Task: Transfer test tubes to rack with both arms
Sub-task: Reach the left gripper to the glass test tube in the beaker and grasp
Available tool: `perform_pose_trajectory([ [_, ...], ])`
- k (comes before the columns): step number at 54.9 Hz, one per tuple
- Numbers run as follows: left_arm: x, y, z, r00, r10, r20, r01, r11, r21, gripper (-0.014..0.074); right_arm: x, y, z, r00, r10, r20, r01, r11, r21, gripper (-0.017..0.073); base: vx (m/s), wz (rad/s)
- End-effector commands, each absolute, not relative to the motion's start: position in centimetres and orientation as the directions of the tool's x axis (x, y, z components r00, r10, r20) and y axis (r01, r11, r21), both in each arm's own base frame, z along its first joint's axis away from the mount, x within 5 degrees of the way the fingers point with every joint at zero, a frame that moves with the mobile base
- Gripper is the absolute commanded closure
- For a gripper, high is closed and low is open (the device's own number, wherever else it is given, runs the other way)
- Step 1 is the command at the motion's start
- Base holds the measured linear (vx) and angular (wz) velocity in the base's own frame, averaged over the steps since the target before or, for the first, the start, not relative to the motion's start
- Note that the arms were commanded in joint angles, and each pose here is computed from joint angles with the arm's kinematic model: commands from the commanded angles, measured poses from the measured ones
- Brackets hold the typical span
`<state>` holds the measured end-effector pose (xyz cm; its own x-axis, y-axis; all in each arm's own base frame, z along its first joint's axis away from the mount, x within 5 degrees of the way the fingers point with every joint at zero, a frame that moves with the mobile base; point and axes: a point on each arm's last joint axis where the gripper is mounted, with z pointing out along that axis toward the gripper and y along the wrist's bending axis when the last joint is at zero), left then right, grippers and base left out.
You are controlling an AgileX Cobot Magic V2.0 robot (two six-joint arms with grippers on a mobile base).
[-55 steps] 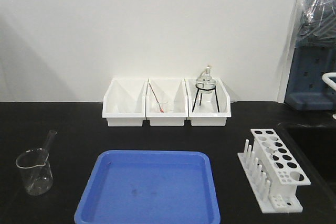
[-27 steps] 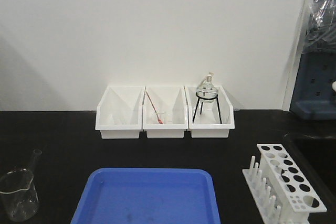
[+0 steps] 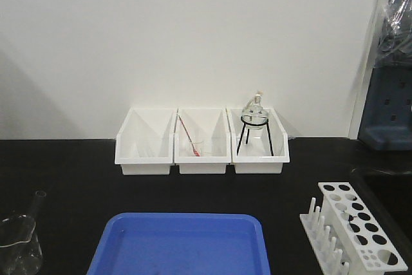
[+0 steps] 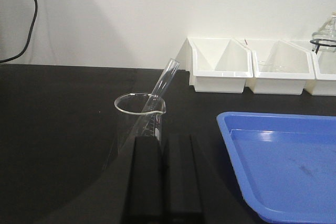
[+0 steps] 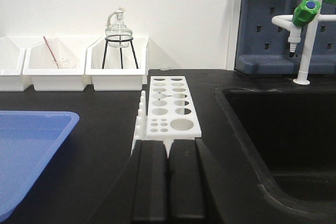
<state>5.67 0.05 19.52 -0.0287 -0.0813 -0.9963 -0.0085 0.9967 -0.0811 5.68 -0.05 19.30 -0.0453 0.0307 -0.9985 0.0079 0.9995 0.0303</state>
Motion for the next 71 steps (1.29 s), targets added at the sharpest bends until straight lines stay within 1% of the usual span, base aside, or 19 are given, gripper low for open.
perform_pose_trajectory([
  [1, 5.7, 0.0, 19.5, 0.043, -0.098, -0.994, 0.000, 0.995, -0.098, 0.0601, 5.6, 0.0, 19.9, 0.036, 0.026, -0.999, 0.003, 1.000, 0.026, 0.0570, 0.00, 0.00],
  [29, 5.7, 0.0, 19.5, 0.045, -0.109, -0.993, 0.001, 0.994, -0.110, 0.0601, 5.6, 0.0, 19.9, 0.038, 0.026, -0.999, 0.003, 1.000, 0.026, 0.0570, 0.00, 0.00],
  [33, 5.7, 0.0, 19.6, 0.054, -0.109, -0.993, 0.002, 0.994, -0.109, 0.0601, 5.6, 0.0, 20.0, 0.049, 0.026, -0.998, 0.002, 1.000, 0.026, 0.0570, 0.00, 0.00],
  [41, 5.6, 0.0, 20.2, 0.113, -0.108, -0.988, 0.010, 0.994, -0.107, 0.0601, 5.6, 0.0, 20.1, 0.066, 0.026, -0.997, 0.001, 1.000, 0.026, 0.0570, 0.00, 0.00],
  [46, 5.6, 0.0, 20.4, 0.134, -0.109, -0.985, 0.013, 0.994, -0.108, 0.0601, 5.6, 0.0, 20.7, 0.123, 0.027, -0.992, -0.002, 1.000, 0.027, 0.0570, 0.00, 0.00],
  [49, 5.5, 0.0, 21.0, 0.182, -0.109, -0.977, 0.019, 0.994, -0.107, 0.0601, 5.5, 0.0, 21.2, 0.167, 0.027, -0.986, -0.005, 1.000, 0.027, 0.0570, 0.00, 0.00],
  [52, 5.3, 0.0, 22.1, 0.262, -0.107, -0.959, 0.030, 0.994, -0.103, 0.0601, 5.3, 0.0, 22.0, 0.210, 0.027, -0.977, -0.007, 1.000, 0.027, 0.0570, 0.00, 0.00],
  [56, 4.8, 0.0, 23.9, 0.356, -0.107, -0.928, 0.041, 0.994, -0.099, 0.0601, 5.0, 0.0, 23.9, 0.251, 0.027, -0.968, -0.008, 1.000, 0.026, 0.0570, 0.00, 0.00],
  [59, 4.4, 0.0, 25.7, 0.397, -0.107, -0.912, 0.046, 0.994, -0.097, 0.0601, 4.8, 0.0, 25.6, 0.268, 0.027, -0.963, -0.007, 1.000, 0.026, 0.0570, 0.00, 0.00],
  [65, 4.3, 0.0, 29.0, 0.398, -0.106, -0.911, 0.044, 0.994, -0.097, 0.0601, 4.8, 0.0, 29.4, 0.250, 0.010, -0.968, 0.000, 1.000, 0.011, 0.0570, 0.00, 0.00],
  [68, 4.5, 0.0, 30.6, 0.373, -0.103, -0.922, 0.040, 0.995, -0.095, 0.0601, 5.0, 0.0, 31.2, 0.236, -0.003, -0.972, 0.005, 1.000, -0.002, 0.0568, 0.00, 0.00],
  [71, 5.1, 0.0, 31.9, 0.339, -0.103, -0.935, 0.035, 0.995, -0.097, 0.0599, 5.7, -0.1, 32.3, 0.208, -0.043, -0.977, 0.015, 0.999, -0.040, 0.0567, 0.00, 0.00],
])
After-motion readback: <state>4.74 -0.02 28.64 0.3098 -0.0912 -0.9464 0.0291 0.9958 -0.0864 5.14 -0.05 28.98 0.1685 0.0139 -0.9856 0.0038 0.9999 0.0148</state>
